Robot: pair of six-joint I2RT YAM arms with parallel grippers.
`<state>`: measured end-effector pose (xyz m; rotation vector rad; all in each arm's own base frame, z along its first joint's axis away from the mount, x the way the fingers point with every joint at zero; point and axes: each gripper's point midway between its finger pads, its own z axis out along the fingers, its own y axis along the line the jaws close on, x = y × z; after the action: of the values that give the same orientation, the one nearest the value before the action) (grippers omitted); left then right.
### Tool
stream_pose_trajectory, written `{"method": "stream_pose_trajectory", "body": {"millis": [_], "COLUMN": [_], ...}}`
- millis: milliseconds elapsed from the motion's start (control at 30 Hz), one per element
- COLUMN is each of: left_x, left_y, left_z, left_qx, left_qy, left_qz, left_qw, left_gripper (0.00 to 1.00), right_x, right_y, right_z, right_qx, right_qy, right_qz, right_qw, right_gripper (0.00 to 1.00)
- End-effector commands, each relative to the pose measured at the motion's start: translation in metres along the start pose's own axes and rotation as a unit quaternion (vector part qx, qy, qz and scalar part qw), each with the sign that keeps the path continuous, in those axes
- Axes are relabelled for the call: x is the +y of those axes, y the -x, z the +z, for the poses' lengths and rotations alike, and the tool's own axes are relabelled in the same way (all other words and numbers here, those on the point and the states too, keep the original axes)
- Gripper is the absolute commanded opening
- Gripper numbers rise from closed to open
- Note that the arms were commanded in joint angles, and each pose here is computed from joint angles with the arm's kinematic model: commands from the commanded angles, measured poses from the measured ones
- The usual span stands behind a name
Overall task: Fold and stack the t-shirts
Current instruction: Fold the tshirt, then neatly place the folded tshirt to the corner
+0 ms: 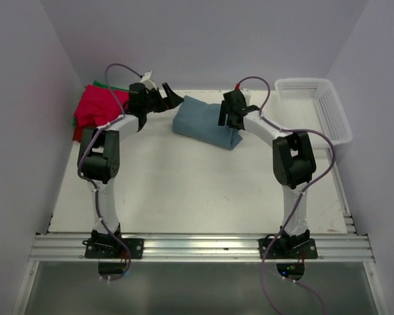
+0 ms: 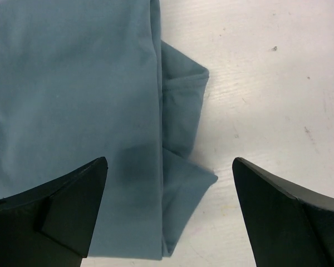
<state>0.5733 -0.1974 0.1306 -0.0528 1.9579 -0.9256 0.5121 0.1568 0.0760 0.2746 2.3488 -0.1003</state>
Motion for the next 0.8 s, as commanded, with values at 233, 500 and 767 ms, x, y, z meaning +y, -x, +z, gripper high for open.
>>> {"method": "stream_pose_trajectory", "body": {"millis": [233,500,767], "left_x": [-0.023,-0.040,-0.039], "left_y": [0.039,0.009,-0.007], "left_z": [-0.029,-0.022,-0.014], "left_qx": [-0.048,-0.008,0.005], "left_qy": [-0.007,-0.101,-0.128], "left_qz": [0.081,0.053,0.006], "left_qw": [0.996,0.993,0.992], "left_gripper": [1.00,1.00,1.00], "right_x": [0.026,0.114,0.159], "right_y": [0.044,0.016,0.018], "right_z": [-0.060,-0.044,-0.005], "right_qx": [-0.077,0.049,0.122], "right_qy": [0.141,0.370,0.416], "right_qz": [0.027,0.042,0.075], "right_qw": [0.987,0.927,0.898], "right_gripper": [0.97,0.00,0.00]}}
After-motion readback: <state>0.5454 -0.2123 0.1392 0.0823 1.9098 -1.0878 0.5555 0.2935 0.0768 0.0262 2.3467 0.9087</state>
